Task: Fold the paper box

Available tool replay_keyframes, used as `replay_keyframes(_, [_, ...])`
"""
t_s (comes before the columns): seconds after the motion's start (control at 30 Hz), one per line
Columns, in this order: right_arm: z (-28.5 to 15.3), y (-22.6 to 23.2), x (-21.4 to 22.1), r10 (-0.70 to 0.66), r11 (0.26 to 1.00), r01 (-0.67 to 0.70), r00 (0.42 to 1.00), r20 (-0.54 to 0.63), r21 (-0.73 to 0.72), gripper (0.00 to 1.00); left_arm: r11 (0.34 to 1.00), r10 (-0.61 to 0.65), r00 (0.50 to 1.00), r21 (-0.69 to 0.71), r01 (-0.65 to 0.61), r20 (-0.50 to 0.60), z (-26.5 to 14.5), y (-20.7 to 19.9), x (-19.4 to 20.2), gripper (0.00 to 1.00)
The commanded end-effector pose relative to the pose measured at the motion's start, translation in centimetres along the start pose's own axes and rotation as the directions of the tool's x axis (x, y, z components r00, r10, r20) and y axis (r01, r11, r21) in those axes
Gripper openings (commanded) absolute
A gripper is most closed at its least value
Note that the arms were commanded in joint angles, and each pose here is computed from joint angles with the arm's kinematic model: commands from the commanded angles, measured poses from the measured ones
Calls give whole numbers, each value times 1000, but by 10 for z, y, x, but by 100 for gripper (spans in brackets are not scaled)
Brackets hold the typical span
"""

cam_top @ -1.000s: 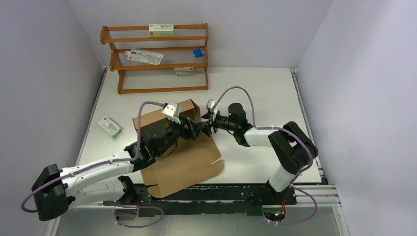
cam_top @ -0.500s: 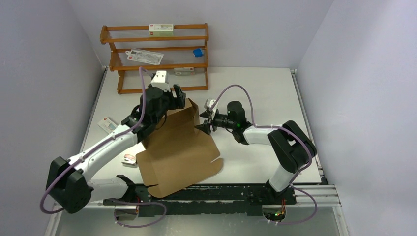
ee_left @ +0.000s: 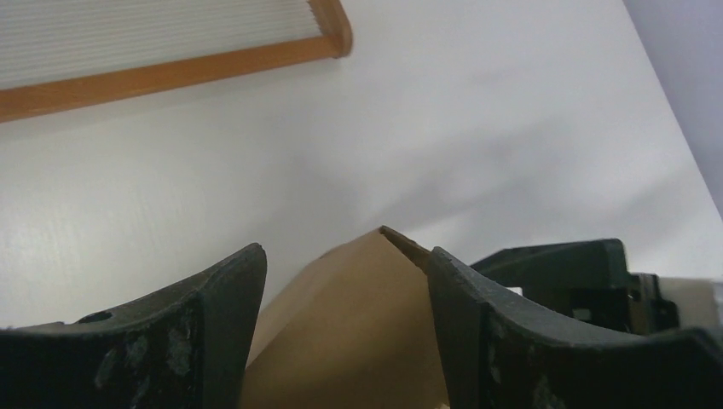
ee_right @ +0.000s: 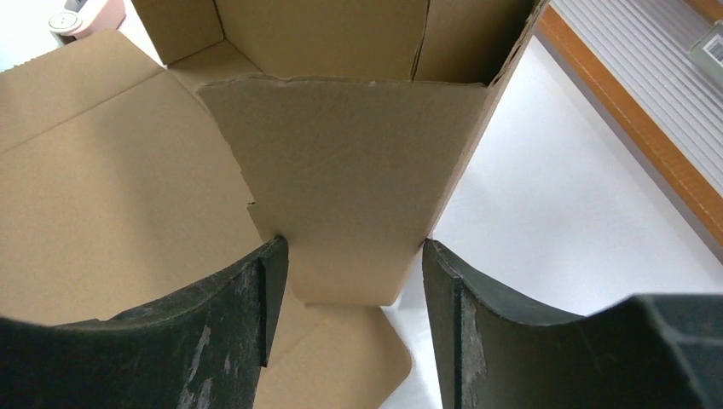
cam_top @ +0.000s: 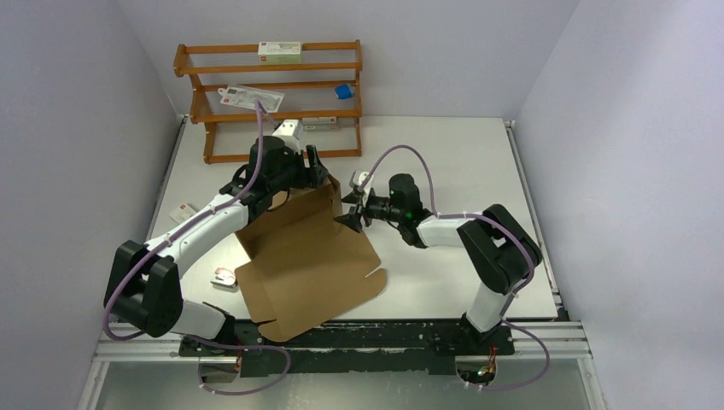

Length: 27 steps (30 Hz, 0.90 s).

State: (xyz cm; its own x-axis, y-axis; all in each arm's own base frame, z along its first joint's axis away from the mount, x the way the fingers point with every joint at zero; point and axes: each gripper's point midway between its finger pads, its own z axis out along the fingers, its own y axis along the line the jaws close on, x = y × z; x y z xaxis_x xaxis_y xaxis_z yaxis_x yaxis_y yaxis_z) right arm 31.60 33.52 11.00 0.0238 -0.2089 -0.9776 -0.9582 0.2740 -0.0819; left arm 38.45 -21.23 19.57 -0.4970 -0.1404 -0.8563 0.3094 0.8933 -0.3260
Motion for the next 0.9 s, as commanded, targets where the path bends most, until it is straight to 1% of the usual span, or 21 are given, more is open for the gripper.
replay_keyframes(0.0, [12, 0, -15, -33, 999, 34, 998, 46, -7, 62, 989, -28, 999, 141, 34, -42, -4, -25, 10, 73])
replay_keyframes(0.23, [23, 0, -18, -47, 999, 47, 997, 61, 8, 57, 976, -52, 995, 206, 68, -84, -6, -35, 23, 68])
replay_keyframes(0.47, [23, -3, -26, -56, 997, 51, 994, 98, 54, 50, 959, -72, 991, 265, 99, -112, -8, -46, 28, 67])
replay_keyframes(0.7, [26, -10, -38, -57, 991, 37, 986, 154, 131, 39, 953, -80, 987, 278, 117, -140, -8, -49, 37, 66])
replay_keyframes(0.87, [31, -13, -45, -81, 978, 40, 977, 196, 204, 36, 950, -87, 985, 285, 126, -148, -7, -50, 39, 66])
